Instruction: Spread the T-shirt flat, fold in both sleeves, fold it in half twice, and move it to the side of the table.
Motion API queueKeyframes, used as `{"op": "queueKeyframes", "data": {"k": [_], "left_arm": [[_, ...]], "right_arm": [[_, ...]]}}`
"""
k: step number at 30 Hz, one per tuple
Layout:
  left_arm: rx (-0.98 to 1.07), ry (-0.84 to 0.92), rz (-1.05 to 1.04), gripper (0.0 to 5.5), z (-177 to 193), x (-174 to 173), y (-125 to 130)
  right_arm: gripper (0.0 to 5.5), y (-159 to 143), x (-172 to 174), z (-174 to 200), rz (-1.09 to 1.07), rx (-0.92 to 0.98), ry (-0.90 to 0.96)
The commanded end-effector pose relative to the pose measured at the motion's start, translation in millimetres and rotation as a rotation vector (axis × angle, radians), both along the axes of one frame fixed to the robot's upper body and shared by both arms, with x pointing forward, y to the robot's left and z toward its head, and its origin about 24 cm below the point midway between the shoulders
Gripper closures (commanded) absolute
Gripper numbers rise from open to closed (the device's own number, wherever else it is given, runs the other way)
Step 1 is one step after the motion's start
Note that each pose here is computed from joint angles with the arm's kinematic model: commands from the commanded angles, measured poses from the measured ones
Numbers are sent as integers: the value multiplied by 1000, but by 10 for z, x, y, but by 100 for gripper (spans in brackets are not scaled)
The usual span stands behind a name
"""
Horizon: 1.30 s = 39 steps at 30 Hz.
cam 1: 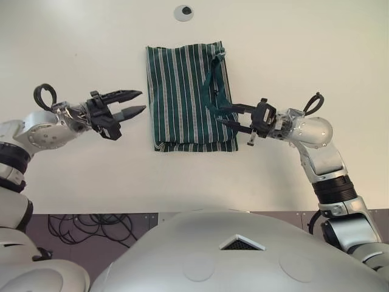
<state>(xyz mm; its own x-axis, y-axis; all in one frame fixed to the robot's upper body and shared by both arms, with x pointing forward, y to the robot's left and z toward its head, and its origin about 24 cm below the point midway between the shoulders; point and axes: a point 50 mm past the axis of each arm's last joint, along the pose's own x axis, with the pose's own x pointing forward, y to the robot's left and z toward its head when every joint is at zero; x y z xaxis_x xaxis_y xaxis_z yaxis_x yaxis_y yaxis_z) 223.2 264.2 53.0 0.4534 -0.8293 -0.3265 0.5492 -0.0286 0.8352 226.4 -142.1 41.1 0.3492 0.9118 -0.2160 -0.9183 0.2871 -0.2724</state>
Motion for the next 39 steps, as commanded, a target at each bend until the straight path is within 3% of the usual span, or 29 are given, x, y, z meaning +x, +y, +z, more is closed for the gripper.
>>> {"op": "queueKeyframes", "data": {"k": [1,6,10,16,22,29,36,39], "left_arm": [[36,151,28,362,-192,-217,56],[140,314,20,298,-401,-400,106],[146,357,8,246,-495,-407,10],[168,360,-17,246,-544,-390,-73],[157,420,-67,246,-619,-445,-193],[158,457,-105,246,-678,-486,-266],[159,491,-147,375,-764,-561,-344],[174,493,-156,415,-776,-562,-343]], "right_arm": [[398,-265,11,79,29,14,14],[314,-671,-26,135,33,-69,30],[245,-736,-77,-4,119,-298,-55],[245,-609,-229,-331,308,-520,-241],[245,-458,-243,-384,379,-501,-484],[245,-380,-218,-414,389,-470,-585],[240,-306,-197,-487,431,-478,-588],[303,-264,-233,-518,467,-467,-572]]}}
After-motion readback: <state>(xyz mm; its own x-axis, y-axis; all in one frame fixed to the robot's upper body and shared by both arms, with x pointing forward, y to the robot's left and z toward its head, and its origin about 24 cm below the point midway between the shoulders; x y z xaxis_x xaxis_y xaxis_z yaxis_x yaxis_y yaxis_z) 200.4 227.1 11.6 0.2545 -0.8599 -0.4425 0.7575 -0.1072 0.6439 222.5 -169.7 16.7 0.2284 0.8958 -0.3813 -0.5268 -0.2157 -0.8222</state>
